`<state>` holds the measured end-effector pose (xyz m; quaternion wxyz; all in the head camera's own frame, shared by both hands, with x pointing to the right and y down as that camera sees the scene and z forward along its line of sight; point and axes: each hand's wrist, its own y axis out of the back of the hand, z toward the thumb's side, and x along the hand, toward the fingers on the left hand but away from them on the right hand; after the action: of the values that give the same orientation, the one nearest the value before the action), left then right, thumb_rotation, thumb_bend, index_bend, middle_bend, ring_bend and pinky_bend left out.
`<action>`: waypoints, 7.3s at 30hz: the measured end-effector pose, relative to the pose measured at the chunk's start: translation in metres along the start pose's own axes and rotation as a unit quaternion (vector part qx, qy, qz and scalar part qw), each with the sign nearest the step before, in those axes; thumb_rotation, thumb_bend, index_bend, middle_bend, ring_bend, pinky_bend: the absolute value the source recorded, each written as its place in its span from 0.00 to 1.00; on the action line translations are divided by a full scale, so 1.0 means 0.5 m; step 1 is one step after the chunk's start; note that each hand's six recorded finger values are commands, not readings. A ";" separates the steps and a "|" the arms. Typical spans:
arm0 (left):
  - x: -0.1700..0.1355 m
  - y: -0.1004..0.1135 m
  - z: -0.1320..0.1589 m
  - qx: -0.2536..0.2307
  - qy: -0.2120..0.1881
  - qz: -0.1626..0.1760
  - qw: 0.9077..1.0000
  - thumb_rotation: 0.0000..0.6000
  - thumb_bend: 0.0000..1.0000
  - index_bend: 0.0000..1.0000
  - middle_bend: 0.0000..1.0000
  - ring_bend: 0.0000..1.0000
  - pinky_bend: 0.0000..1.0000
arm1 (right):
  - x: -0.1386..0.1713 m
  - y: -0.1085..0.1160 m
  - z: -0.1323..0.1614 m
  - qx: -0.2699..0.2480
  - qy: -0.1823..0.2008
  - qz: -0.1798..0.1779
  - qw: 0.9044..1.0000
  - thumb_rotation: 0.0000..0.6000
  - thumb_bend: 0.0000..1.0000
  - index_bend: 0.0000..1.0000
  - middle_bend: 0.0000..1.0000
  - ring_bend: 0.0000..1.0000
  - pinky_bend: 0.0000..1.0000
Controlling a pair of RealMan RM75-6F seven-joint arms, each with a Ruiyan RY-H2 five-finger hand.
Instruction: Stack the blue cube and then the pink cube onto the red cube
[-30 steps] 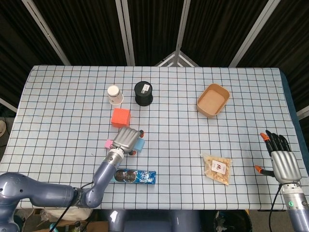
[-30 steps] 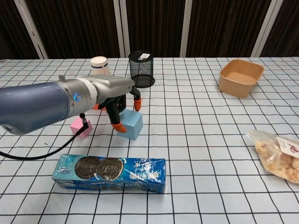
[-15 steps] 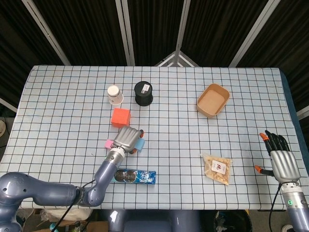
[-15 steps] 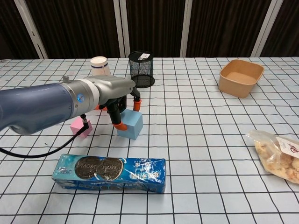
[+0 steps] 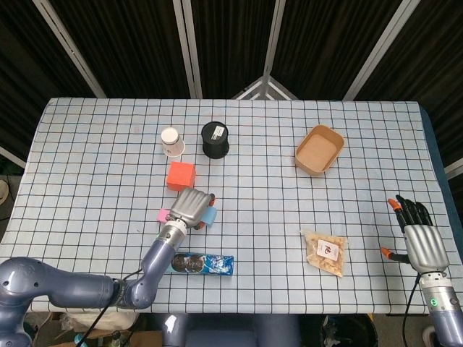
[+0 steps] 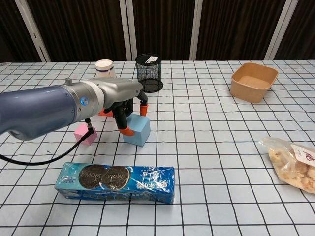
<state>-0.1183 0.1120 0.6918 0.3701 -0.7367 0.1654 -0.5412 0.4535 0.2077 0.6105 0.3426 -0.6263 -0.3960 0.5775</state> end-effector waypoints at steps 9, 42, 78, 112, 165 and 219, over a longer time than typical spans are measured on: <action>-0.018 0.035 0.001 -0.004 0.001 0.013 1.000 1.00 0.27 0.42 0.85 0.69 0.73 | 0.001 0.003 0.001 -0.001 0.001 -0.003 1.000 1.00 0.10 0.00 0.04 0.03 0.04; -0.007 0.223 -0.263 -0.040 0.188 0.053 0.980 1.00 0.27 0.42 0.85 0.69 0.73 | -0.003 -0.006 0.006 0.013 -0.006 0.002 1.000 1.00 0.10 0.00 0.04 0.03 0.04; 0.054 0.198 -0.198 -0.053 0.166 0.021 0.984 1.00 0.27 0.42 0.85 0.69 0.73 | -0.011 -0.004 -0.012 0.014 -0.023 0.003 1.000 1.00 0.09 0.00 0.04 0.03 0.04; 0.069 0.184 -0.195 -0.038 0.175 0.010 0.984 1.00 0.27 0.42 0.85 0.69 0.73 | -0.013 -0.005 -0.017 0.013 -0.026 0.006 1.000 1.00 0.09 0.00 0.04 0.03 0.04; 0.044 0.222 -0.174 -0.025 0.161 0.025 0.986 1.00 0.27 0.29 0.85 0.69 0.73 | -0.012 -0.007 -0.015 0.013 -0.030 0.014 0.999 1.00 0.09 0.00 0.04 0.03 0.04; -0.132 -0.022 -0.256 0.015 0.068 -0.063 0.996 1.00 0.27 0.33 0.84 0.69 0.73 | 0.001 -0.003 -0.014 0.001 -0.029 0.013 1.000 1.00 0.09 0.00 0.04 0.03 0.04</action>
<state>-0.2612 0.1150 0.6730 0.3341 -0.7017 0.1347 -0.6147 0.4604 0.2091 0.6121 0.3244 -0.6143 -0.3973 0.5997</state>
